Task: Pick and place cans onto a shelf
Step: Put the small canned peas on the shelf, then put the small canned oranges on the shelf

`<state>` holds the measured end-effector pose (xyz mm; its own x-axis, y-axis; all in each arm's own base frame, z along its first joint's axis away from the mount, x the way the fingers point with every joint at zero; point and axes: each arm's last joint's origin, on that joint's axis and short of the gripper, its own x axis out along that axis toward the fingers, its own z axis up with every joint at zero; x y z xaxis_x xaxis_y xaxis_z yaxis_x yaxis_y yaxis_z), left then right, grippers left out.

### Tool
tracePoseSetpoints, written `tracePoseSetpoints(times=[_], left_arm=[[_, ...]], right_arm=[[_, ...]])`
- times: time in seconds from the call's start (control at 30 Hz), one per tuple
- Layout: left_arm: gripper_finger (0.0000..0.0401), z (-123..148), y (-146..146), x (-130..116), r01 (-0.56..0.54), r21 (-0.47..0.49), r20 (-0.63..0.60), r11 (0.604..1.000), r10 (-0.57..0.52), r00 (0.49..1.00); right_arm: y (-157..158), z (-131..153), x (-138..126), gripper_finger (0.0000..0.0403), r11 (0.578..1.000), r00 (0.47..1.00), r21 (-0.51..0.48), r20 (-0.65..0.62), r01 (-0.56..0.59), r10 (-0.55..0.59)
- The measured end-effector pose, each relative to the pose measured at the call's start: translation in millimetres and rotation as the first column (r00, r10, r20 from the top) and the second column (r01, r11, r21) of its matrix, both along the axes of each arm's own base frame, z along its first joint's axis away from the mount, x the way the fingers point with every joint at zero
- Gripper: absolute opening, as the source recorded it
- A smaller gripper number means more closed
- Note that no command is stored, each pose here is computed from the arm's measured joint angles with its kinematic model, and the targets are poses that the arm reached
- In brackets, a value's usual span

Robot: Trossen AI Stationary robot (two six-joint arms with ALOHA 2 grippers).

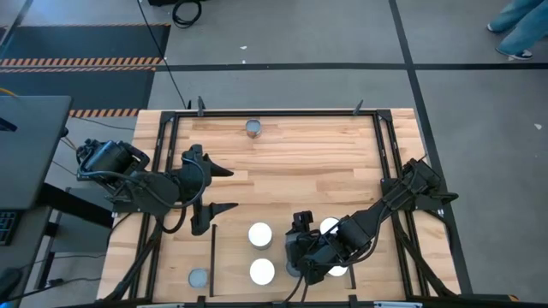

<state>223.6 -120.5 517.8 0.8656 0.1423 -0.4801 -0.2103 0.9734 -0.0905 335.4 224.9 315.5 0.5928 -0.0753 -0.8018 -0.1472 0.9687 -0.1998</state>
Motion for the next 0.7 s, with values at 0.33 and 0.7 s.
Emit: tracePoseSetpoints(times=[0.33,0.7], left_arm=[[0.0353,0.0,0.0,0.0,0.0,0.0,0.0,1.0,0.0,1.0],[0.0353,1.1,1.1,-1.7,0.001,-0.001,0.004,1.0,-0.001,1.0]], right_arm=[[0.0,8.5,0.1,0.0348,1.0,1.0,0.011,0.016,-0.001,0.0],[-6.2,59.2,1.2,0.0348,0.996,0.986,0.077,0.157,0.051,-0.063]])
